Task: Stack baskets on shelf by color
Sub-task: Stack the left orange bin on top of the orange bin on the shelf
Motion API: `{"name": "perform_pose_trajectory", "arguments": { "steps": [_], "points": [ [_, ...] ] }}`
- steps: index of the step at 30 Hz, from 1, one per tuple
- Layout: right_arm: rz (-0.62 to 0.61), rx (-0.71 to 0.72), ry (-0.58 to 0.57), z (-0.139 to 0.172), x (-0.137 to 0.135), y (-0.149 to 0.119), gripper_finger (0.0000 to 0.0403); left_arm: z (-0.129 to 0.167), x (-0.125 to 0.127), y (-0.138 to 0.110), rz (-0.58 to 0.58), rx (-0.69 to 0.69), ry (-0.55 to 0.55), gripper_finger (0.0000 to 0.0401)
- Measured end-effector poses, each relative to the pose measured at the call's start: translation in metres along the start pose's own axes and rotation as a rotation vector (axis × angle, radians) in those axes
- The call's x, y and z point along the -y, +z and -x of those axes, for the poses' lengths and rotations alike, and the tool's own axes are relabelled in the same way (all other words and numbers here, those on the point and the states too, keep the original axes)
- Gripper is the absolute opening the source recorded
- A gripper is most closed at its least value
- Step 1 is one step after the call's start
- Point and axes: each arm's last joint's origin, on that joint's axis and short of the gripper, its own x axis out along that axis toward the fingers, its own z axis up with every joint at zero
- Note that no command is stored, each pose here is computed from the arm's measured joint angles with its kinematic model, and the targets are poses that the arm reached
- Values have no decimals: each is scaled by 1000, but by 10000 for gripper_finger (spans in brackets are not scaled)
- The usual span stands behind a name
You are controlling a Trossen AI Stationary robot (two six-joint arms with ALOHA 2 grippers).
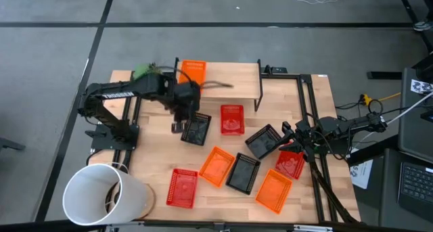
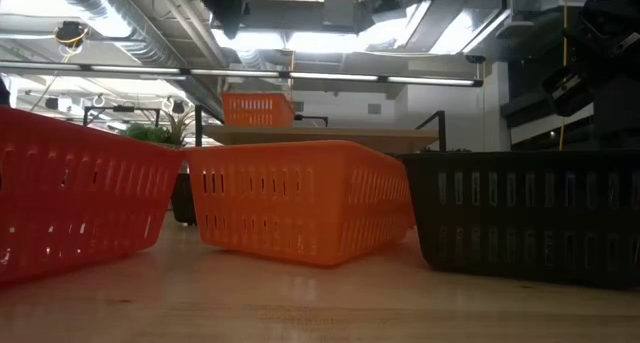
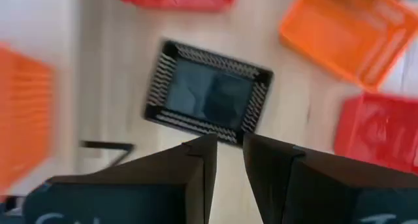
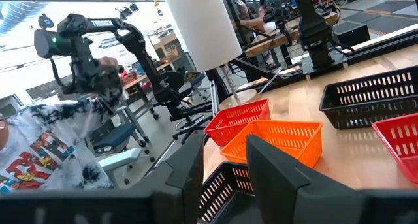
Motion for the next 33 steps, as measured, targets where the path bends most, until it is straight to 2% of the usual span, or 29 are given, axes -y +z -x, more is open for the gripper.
{"name": "perform_pose_trajectory", "arguments": {
  "steps": [7, 12, 16, 21, 24, 28, 33],
  "points": [
    [-1, 0, 0, 0, 0, 0, 117, -39, 36, -18, -93, -107, -37, 69],
    [-3, 0, 0, 0, 0, 0, 117, -65, 57, -27, -130, -98, -56, 69],
    [-3, 0, 0, 0, 0, 0, 117, -81, 70, -27, -165, -8, -80, 69],
    [-3, 0, 0, 0, 0, 0, 117, -97, 84, -19, -204, 203, -124, 69],
    [-3, 1, 0, 0, 0, 0, 117, -109, 97, -17, -225, 311, -190, 69],
    [-3, 1, 0, 0, 0, 0, 117, -124, 121, -20, -263, 331, -306, 69],
    [-3, 3, 2, 0, 0, 0, 117, -143, 158, -23, -343, 362, -368, 69]
  ]
}}
